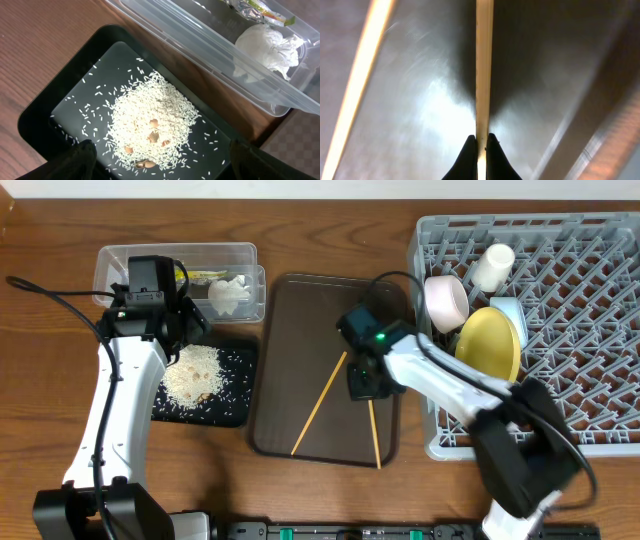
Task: Sort waste into correct bins and load items into the dishwasher rack
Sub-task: 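Grasp one chopstick and carry it to the rack's front edge, then drop the chopstick into the rack and open the right gripper, then reach the right gripper back to the remaining chopstick on the tray, then grasp the second chopstick with the right gripper and lift it, then carry the chopstick to the rack and insert it beside the first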
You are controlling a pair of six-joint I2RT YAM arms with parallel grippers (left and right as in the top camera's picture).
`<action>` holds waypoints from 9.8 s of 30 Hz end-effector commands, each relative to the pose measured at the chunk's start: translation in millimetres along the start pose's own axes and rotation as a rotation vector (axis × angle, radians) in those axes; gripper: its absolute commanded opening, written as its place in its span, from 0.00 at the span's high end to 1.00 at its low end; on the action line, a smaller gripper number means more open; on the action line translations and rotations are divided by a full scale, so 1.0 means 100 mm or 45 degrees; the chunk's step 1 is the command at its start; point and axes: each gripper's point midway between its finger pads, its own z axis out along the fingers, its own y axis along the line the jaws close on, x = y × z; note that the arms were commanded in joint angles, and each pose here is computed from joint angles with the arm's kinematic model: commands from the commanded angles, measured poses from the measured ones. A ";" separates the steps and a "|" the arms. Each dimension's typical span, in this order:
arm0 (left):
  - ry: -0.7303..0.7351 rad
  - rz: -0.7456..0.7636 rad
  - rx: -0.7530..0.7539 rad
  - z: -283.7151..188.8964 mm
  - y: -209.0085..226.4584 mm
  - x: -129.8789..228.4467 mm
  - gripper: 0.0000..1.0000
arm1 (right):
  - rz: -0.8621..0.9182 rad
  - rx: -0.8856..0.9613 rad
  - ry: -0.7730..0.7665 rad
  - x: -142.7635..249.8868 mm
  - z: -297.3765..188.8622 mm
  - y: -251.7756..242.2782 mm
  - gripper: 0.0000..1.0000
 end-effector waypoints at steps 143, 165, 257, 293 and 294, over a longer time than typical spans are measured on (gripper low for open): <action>0.035 -0.008 -0.032 0.03 0.07 0.07 0.12 | -0.635 -0.096 0.172 0.19 0.42 1.11 0.73; 0.035 -0.008 -0.032 0.03 0.07 0.07 0.12 | -0.368 -0.003 -0.063 -0.37 -0.26 0.59 0.55; 0.040 -0.007 -0.034 0.03 0.08 0.08 0.12 | 0.020 0.105 -0.186 -0.05 -0.85 -1.29 0.88; 0.068 0.058 0.032 0.03 -0.03 0.12 0.07 | -0.132 -0.074 -0.226 0.29 -1.30 -1.05 0.99; 0.067 0.058 0.031 0.03 -0.02 0.12 0.07 | -0.130 -0.076 -0.204 0.34 -1.29 -1.06 0.99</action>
